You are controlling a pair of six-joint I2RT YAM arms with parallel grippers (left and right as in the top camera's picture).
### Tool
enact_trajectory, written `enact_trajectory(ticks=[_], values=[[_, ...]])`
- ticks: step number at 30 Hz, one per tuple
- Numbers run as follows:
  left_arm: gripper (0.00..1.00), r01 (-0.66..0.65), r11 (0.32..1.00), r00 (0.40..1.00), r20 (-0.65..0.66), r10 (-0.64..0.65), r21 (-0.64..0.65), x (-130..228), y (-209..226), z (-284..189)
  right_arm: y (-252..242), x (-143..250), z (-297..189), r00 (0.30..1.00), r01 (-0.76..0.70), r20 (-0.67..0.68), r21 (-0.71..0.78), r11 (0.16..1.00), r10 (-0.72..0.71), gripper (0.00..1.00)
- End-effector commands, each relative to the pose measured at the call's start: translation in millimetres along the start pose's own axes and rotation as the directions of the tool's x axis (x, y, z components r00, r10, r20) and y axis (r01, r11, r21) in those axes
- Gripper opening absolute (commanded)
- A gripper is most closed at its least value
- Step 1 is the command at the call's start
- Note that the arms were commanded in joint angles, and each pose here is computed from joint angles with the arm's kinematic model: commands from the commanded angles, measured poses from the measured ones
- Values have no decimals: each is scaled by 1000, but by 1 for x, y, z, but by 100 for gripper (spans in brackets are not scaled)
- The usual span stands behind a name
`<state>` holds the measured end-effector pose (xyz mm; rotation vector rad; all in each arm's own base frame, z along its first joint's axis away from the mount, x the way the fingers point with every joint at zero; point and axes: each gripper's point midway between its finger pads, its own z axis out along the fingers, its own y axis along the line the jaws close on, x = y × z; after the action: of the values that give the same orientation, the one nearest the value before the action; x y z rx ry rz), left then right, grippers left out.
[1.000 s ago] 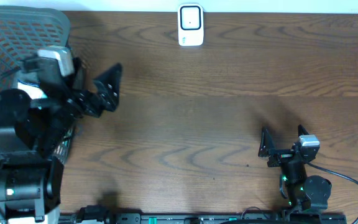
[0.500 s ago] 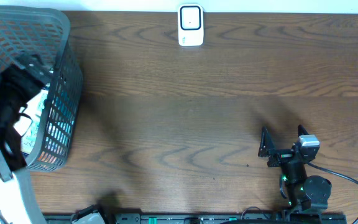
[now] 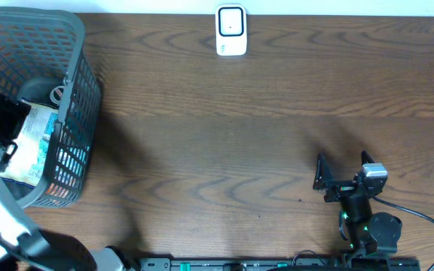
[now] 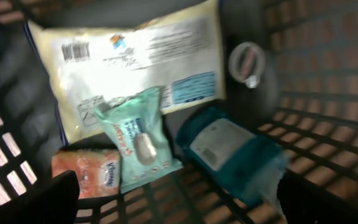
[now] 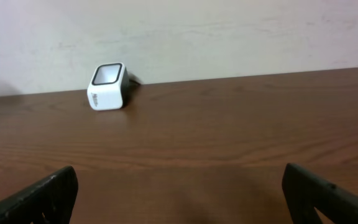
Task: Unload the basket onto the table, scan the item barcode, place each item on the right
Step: 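Move the left gripper into the grey basket toward the green wipes pack, then grasp the green wipes pack in the basket with the left gripper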
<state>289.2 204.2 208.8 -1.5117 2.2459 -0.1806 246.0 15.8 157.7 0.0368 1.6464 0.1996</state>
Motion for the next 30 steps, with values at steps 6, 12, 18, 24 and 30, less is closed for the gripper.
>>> enact_trajectory(ticks=[6, 12, 18, 24, 30], values=[[98, 115, 985, 979, -156, -135, -128, 13, 25, 62, 1, 1, 0, 1000, -10, -5, -5, 1000, 10, 99], [98, 135, 975, 962, -211, -171, -176, 25, 39, 96, 1, 1, 0, 1000, -10, -5, -5, 1000, 10, 99], [98, 153, 969, 954, -226, -196, -194, 37, 49, 120, 1, 1, 0, 1000, -10, -5, -5, 1000, 10, 99], [98, 147, 970, 955, -228, -190, -194, 50, 57, 138, 1, 1, 0, 1000, -10, -5, -5, 1000, 10, 99], [98, 193, 938, 954, -168, -248, -289, 59, 85, 153, 1, 1, 0, 1000, -10, -5, -5, 1000, 10, 99]])
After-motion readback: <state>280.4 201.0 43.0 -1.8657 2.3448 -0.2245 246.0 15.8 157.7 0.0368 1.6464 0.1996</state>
